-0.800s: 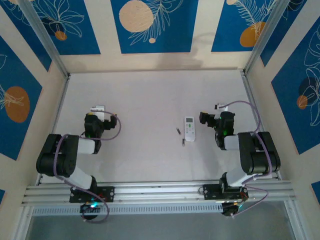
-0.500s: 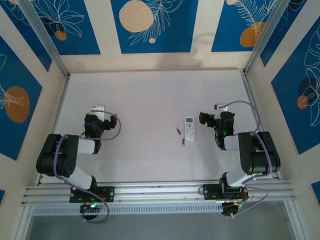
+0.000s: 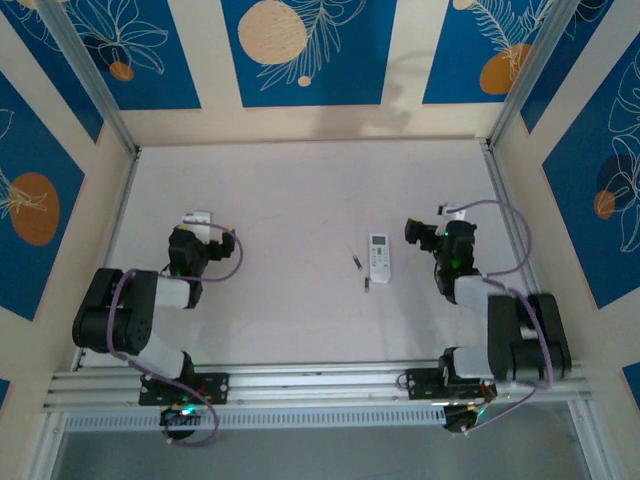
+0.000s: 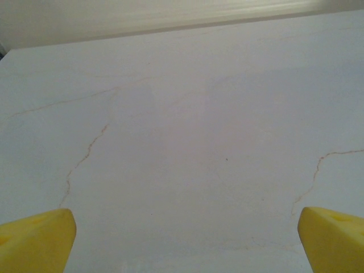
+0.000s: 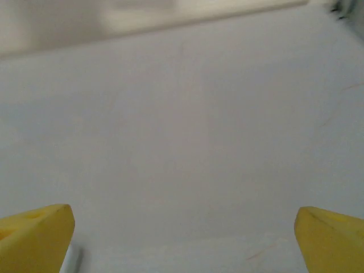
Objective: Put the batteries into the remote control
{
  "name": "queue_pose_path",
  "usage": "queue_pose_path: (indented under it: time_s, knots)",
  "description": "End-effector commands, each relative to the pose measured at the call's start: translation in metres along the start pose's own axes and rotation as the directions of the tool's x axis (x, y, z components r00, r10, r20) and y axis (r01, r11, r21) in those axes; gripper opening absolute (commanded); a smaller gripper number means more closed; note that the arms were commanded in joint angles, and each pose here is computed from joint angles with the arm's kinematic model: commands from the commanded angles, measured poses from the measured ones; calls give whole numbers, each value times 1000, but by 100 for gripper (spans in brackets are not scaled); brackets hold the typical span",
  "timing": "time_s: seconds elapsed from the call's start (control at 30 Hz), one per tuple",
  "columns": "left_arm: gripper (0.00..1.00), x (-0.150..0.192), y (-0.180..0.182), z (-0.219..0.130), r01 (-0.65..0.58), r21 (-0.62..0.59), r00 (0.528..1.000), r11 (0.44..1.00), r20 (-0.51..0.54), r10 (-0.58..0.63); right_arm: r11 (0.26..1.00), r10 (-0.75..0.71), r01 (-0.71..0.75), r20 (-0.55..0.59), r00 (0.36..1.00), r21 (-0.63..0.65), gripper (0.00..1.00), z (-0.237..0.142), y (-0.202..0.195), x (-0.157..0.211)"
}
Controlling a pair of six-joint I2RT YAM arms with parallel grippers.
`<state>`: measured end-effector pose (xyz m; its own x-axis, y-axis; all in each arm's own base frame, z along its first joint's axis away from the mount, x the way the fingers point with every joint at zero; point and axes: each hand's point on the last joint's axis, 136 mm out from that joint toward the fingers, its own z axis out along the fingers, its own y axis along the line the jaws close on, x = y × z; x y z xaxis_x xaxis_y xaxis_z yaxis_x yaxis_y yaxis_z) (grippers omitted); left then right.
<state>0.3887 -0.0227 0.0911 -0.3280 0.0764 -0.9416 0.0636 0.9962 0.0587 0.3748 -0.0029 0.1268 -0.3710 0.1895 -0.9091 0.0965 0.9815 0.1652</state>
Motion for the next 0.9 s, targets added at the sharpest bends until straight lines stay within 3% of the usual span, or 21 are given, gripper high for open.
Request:
queue_pose_path:
  time_s: [0.0, 0.07, 0.13, 0.27, 0.33, 0.5, 0.63, 0.87]
  knots:
    - [100, -27, 10, -27, 11, -39, 993, 999, 118, -6, 964, 228, -222, -22, 974, 144, 99, -33, -24, -34]
    - [100, -44, 16, -47, 41, -68, 990, 997, 140, -31, 929, 349, -327, -119, 930, 173, 99, -53, -21, -35]
    - [100, -64, 16, -66, 151, -53, 982, 987, 124, -144, 918, 396, -369, -286, 872, 145, 100, -70, 0, -26]
    - [100, -108, -10, -99, 234, 88, 969, 968, 63, -240, 938, 311, -344, -528, 790, 39, 99, -87, 47, -10]
    - [100, -128, -42, -116, 258, 248, 964, 934, 7, -267, 957, 226, -289, -618, 753, -2, 99, -88, 68, 4]
    - [100, -147, -122, -159, 259, 540, 966, 801, -127, -226, 995, 80, -98, -733, 676, 17, 99, -75, 90, 44]
    - [100, -136, -168, -184, 240, 652, 970, 719, -180, -161, 999, 12, 28, -800, 600, 36, 99, -58, 99, 81]
    - [100, -107, -181, -183, 277, 631, 956, 724, -255, -143, 997, -24, 73, -854, 520, 17, 100, -33, 108, 130]
